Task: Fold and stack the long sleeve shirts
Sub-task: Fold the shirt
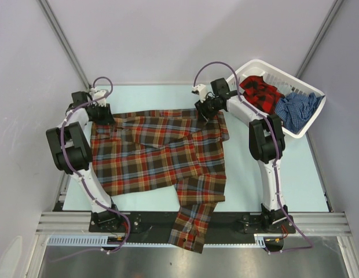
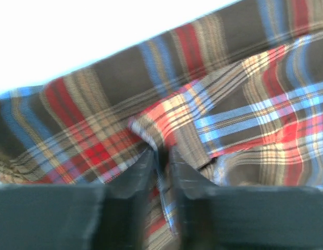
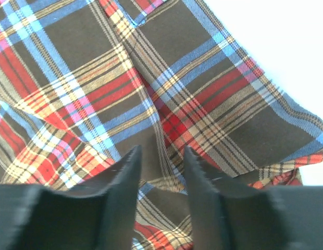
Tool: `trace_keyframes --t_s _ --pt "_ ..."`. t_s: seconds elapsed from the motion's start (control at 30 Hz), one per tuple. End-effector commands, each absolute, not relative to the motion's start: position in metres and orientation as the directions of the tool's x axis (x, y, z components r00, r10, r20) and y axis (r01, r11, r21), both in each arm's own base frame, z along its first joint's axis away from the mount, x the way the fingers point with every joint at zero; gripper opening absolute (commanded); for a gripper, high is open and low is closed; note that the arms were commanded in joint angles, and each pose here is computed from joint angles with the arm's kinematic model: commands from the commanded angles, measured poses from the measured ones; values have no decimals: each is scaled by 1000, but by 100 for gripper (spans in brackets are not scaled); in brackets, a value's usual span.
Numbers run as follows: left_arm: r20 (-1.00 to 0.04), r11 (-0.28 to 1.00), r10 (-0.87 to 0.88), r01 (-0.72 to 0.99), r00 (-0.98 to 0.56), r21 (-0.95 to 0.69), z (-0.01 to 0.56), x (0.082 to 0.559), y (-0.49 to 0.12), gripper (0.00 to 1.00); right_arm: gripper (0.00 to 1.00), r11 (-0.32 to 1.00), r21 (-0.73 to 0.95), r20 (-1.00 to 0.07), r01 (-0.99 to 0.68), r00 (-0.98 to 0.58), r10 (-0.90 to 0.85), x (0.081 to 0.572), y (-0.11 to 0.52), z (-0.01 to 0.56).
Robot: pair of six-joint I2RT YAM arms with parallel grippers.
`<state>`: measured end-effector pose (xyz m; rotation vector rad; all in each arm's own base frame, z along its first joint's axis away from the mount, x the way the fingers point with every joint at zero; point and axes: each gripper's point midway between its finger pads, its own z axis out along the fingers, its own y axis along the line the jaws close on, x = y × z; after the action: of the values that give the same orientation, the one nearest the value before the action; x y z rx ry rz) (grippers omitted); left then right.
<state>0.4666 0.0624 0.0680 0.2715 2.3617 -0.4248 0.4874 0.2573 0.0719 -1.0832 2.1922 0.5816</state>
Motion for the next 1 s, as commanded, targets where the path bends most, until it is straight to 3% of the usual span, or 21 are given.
trace_keyframes --t_s 0.0,0.13,0.17,0.27,0.4,0.57,0.8,0.97 --pt "-721 949 132 296 -680 -105 94 482 82 45 51 602 38 -702 -797 -450 -552 498 250 95" --pt "-714 917 262 398 -649 -26 116 437 71 61 56 610 36 -712 -792 -448 -540 484 235 128" --pt "-731 888 339 457 -592 41 138 423 67 65 57 598 57 -695 -800 -462 -551 467 231 133" --pt "-659 828 446 559 -606 48 130 363 53 70 61 554 121 -650 -824 -488 -583 422 223 132" --pt "-532 804 490 594 -691 -30 83 290 42 70 59 525 193 -569 -829 -531 -628 371 212 103" --pt "-465 737 575 673 -673 -64 56 244 33 66 53 523 272 -510 -808 -582 -634 335 196 81" --pt "-381 564 751 824 -539 -52 45 148 22 67 54 380 242 -575 -893 -448 -685 257 174 110" --pt "-326 470 845 880 -423 76 48 131 31 67 56 252 203 -627 -946 -324 -709 189 178 131"
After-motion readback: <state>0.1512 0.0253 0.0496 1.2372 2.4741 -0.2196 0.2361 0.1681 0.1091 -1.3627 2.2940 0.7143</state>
